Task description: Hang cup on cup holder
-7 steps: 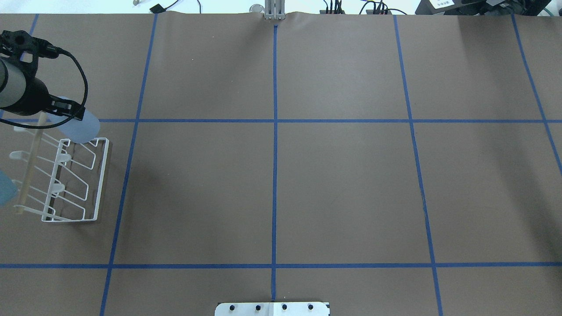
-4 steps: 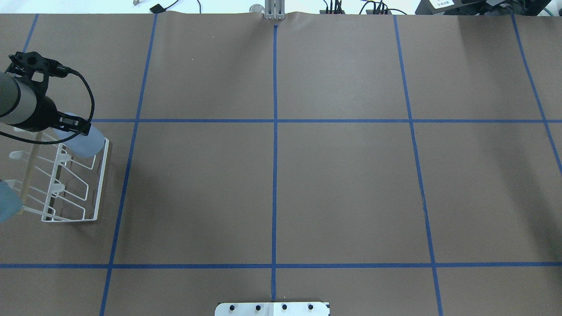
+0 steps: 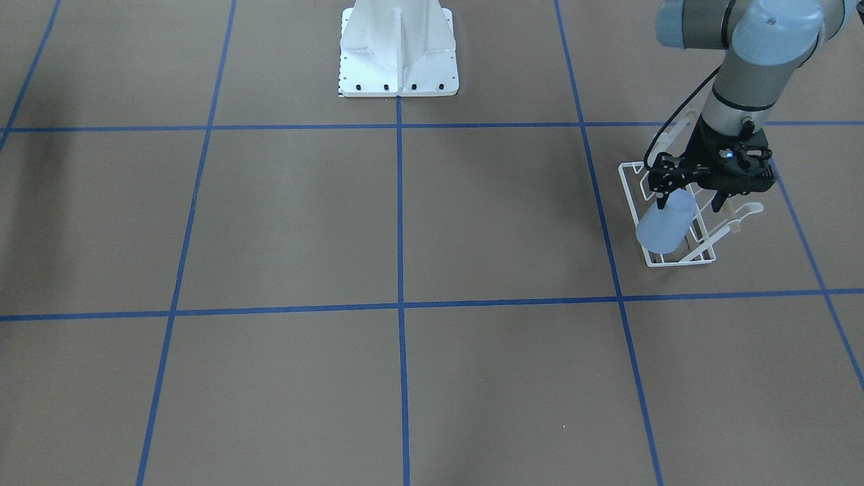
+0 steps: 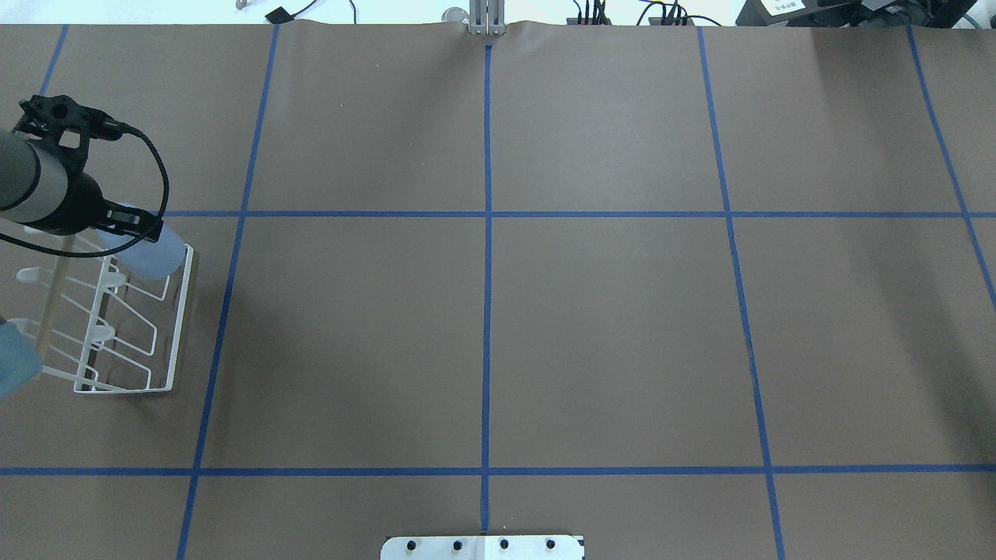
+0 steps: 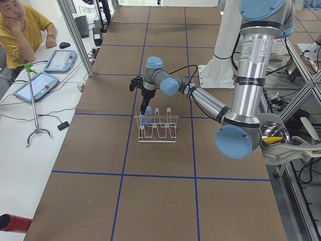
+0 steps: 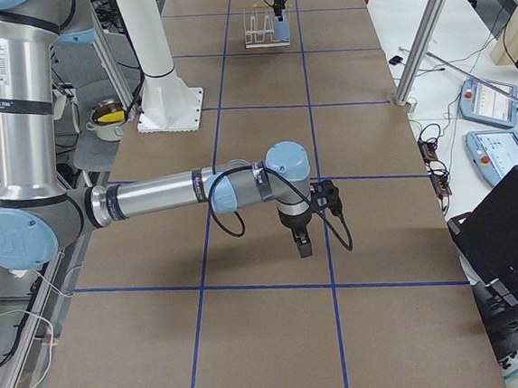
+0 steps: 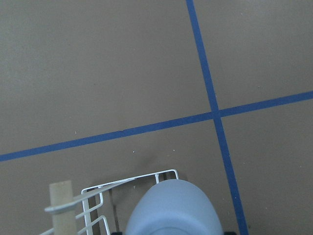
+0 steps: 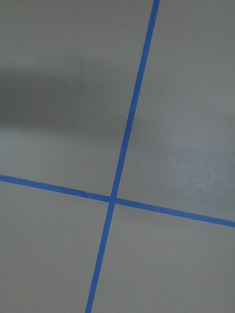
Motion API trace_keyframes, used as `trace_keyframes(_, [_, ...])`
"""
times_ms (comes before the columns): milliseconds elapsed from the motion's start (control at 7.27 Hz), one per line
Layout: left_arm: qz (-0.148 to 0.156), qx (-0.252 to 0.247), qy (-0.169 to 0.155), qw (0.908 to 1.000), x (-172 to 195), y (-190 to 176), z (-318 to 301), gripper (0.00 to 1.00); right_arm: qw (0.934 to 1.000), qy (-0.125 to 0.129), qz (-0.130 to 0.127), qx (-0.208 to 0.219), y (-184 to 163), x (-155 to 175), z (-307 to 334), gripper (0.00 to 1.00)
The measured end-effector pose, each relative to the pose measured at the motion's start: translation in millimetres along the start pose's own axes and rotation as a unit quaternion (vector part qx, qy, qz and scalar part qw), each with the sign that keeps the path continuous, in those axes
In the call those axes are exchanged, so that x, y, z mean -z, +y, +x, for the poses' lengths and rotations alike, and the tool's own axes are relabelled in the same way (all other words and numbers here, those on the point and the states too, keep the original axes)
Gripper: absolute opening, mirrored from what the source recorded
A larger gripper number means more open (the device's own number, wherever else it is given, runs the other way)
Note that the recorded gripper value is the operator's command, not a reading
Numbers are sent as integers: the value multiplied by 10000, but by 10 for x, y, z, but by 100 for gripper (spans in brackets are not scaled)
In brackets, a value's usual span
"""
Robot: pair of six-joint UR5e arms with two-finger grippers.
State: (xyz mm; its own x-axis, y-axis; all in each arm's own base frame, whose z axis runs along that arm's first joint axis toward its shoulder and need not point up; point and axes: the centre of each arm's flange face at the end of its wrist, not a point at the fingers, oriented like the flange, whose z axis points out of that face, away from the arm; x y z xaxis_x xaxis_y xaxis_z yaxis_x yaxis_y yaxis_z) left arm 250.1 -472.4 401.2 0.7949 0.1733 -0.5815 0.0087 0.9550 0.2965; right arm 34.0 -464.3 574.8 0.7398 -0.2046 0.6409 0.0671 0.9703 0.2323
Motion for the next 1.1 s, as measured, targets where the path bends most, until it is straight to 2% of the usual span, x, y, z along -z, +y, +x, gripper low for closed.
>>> trace_keyframes(275, [57, -63, 33, 10000, 76, -28, 20, 98, 9999, -99, -22, -14, 5, -10, -11, 100])
trace_keyframes(550, [-5, -212, 81, 9997, 270, -140, -249, 98, 9999, -144, -46, -30, 26, -23, -2, 100])
trace_keyframes(825, [-110, -530, -1, 9985, 503, -293, -947, 98, 9998, -95, -108, -110, 118, -60, 70, 100])
trace_keyframes(1100, [-277, -842, 23, 9961, 548, -382, -1972, 98, 9996, -39, -182, -234, 294, -110, 187, 100])
